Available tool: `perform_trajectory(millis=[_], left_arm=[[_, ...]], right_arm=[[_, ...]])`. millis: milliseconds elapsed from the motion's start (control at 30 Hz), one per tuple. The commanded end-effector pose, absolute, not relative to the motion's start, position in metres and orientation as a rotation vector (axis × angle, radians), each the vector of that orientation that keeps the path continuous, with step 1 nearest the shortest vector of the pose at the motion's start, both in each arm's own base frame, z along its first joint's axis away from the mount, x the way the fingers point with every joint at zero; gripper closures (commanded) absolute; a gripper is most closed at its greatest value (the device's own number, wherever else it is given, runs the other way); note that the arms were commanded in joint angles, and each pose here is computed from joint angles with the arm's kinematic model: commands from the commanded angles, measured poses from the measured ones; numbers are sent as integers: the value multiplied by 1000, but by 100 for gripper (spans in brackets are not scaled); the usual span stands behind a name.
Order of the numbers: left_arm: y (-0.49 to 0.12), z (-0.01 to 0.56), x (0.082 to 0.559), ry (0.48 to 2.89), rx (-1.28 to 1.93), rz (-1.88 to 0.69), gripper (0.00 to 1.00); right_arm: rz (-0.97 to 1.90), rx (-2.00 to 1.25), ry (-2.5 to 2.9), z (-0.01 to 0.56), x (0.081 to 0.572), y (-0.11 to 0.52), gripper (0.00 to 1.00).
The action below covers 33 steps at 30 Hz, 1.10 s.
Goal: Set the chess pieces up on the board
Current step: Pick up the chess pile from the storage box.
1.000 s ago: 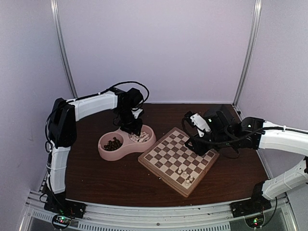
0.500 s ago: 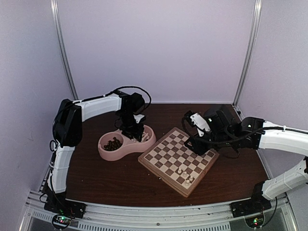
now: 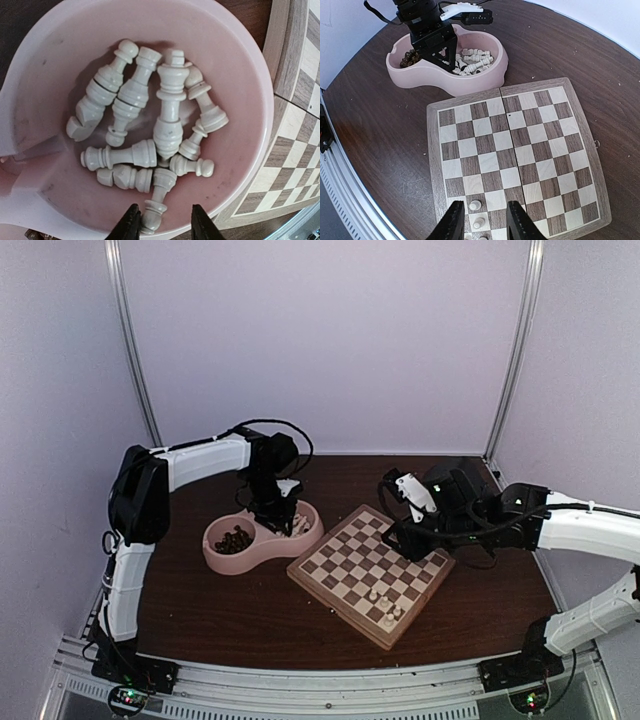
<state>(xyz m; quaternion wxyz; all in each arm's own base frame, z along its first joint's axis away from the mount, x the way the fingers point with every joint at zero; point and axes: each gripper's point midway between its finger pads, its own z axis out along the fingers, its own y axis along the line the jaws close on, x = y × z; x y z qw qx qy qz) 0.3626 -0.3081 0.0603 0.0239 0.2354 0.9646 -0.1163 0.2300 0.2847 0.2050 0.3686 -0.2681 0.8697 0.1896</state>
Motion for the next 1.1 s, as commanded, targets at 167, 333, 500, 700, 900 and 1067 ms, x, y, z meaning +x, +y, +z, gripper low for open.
perform_trajectory(millis=[167, 333, 500, 700, 900, 1067], left_arm=[[-304, 75, 353, 2998, 735, -399, 76], [-303, 70, 352, 3010, 726, -385, 74], [-301, 60, 353, 3029, 725, -356, 70], [-297, 56, 356, 3032, 717, -313, 76], [-297, 62, 359, 3012, 715, -306, 86], [-295, 86, 364, 2958, 698, -297, 87]], right_arm=[[513, -667, 2227, 207, 228, 282, 69], [513, -660, 2223, 208, 227, 278, 69], [502, -659, 2224, 207, 224, 273, 69], [497, -652, 2216, 209, 223, 268, 69], [485, -649, 2208, 212, 224, 266, 69], [479, -651, 2204, 213, 225, 267, 69]])
